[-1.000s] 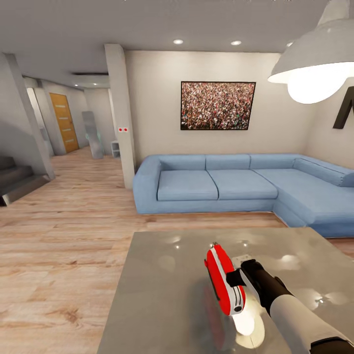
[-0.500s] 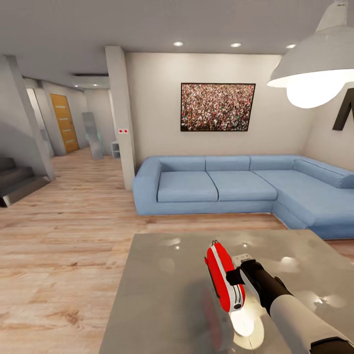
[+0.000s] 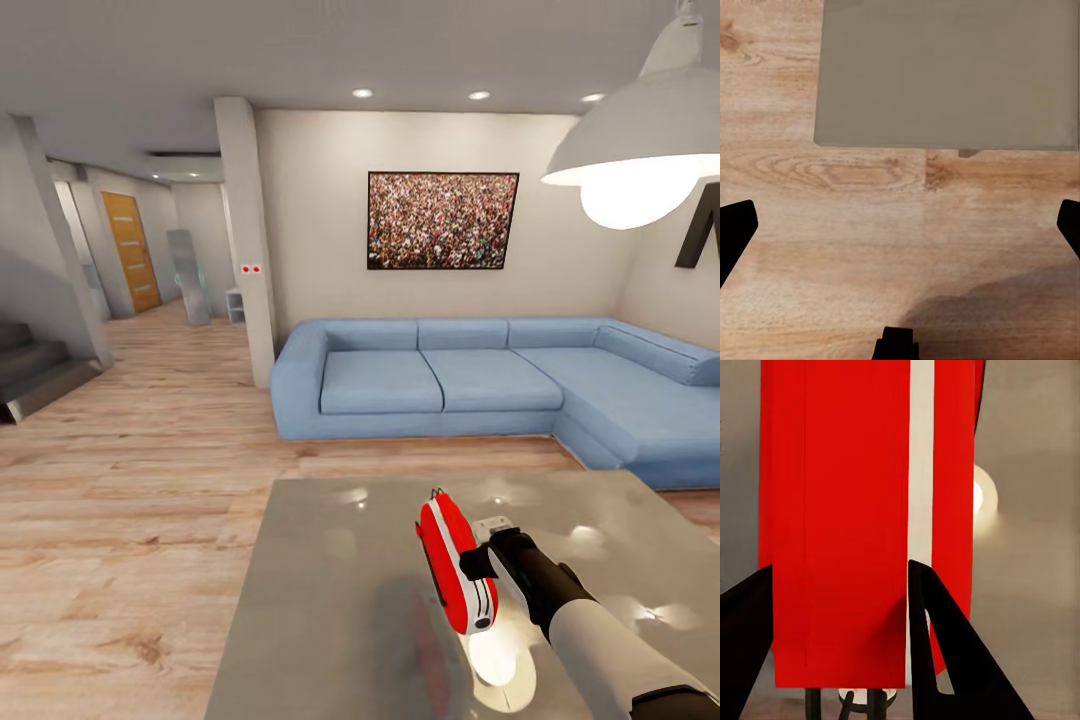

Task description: Turn on the radio receiver that's on the table in the living room.

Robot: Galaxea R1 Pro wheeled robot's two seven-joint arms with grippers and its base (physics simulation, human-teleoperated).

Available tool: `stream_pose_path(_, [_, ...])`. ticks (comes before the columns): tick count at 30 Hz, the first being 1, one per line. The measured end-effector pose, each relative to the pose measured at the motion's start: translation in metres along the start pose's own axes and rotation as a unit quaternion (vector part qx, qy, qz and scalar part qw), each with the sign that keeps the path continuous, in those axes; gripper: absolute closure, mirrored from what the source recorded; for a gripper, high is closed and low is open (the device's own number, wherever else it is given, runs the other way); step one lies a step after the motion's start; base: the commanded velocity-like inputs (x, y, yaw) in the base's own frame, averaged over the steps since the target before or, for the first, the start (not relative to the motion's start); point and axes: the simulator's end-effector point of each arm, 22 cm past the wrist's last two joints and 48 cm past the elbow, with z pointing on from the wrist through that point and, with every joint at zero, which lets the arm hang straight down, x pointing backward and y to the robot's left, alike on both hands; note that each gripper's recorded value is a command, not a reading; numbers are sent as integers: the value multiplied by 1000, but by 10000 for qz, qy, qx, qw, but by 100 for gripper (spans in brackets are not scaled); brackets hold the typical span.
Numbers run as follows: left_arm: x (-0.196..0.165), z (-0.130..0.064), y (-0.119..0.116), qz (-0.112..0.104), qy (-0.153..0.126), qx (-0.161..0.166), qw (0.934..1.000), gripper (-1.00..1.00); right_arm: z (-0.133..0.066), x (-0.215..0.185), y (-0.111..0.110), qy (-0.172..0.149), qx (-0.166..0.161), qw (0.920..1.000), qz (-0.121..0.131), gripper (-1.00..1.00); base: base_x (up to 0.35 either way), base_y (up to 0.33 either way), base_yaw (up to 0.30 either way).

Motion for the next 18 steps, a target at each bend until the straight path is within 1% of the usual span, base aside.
stream_pose_path(18, [-12, -23, 2, 2, 12, 0, 10000, -100, -23, -11, -3, 5, -9, 10000, -7, 100, 0, 0, 0])
